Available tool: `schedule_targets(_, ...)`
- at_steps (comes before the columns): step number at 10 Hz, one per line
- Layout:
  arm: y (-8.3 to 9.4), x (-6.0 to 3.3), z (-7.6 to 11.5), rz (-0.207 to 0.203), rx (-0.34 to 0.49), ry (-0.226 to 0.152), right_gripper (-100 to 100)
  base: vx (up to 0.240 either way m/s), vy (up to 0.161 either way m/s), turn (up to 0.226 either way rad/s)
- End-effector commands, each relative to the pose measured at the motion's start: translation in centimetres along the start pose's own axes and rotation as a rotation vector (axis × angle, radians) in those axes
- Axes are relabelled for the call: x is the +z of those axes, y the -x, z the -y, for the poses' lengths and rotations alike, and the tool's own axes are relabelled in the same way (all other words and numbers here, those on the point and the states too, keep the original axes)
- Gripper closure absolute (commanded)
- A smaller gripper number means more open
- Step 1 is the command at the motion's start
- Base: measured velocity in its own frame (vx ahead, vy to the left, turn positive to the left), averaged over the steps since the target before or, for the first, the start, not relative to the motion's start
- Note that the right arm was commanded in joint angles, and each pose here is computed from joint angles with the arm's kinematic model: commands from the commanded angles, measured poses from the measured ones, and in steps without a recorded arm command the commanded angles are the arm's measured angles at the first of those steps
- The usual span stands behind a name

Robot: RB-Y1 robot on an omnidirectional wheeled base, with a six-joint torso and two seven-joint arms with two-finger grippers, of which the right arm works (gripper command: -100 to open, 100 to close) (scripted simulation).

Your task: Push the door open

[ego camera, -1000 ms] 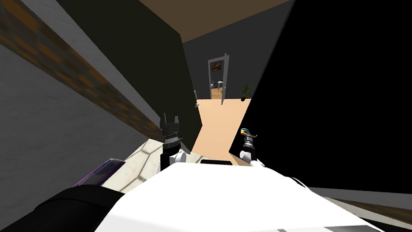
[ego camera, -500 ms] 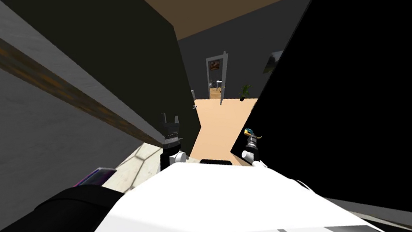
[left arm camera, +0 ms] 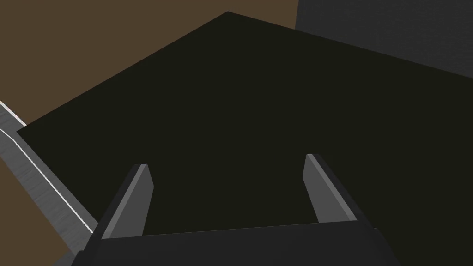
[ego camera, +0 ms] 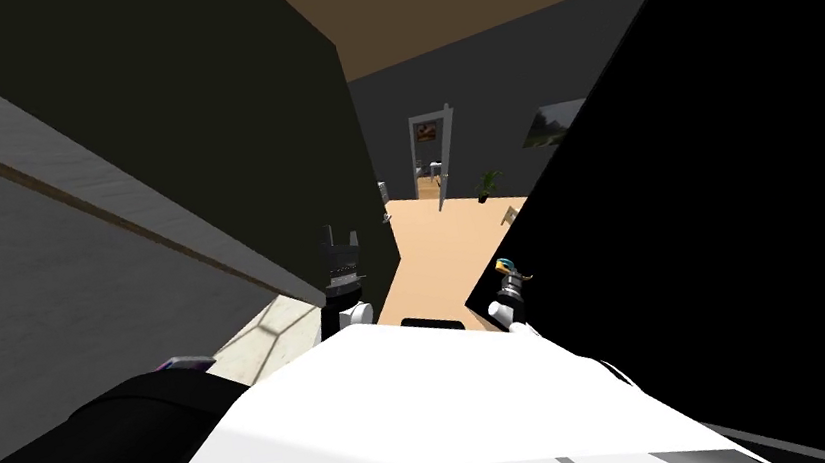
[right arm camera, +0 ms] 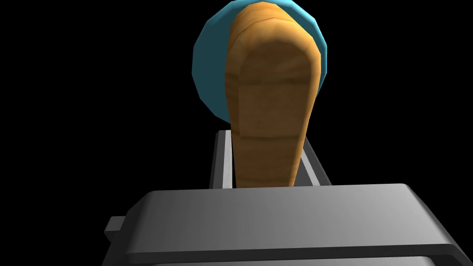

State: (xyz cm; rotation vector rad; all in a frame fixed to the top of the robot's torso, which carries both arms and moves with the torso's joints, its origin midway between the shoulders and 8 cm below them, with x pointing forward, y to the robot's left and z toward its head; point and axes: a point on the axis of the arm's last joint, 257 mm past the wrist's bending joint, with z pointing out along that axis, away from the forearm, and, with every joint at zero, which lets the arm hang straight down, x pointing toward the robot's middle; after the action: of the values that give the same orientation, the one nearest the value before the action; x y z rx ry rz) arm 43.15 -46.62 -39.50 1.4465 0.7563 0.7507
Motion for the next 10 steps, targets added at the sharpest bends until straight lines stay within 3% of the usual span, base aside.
schedule_targets(1, 1.6, 0.15, -0.3, 0.033, -0.001, 0.011, 100, 0.181, 0.015, -0.044)
schedule_targets(2, 1.8, -0.11, 0.2, 0.035, -0.008, -0.002, 100, 0.138, 0.02, -0.02)
schedule_targets(4, 2.7, 0.25, -0.4, 0.058, -0.001, 0.011, 100, 0.162, 0.023, -0.049)
schedule_targets(5, 2.3, -0.01, 0.1, 0.049, -0.003, -0.001, 100, 0.082, 0.011, -0.028)
schedule_targets(10, 6.0, 0.04, -0.1, 0.143, -0.002, 0.006, 100, 0.189, -0.052, -0.03)
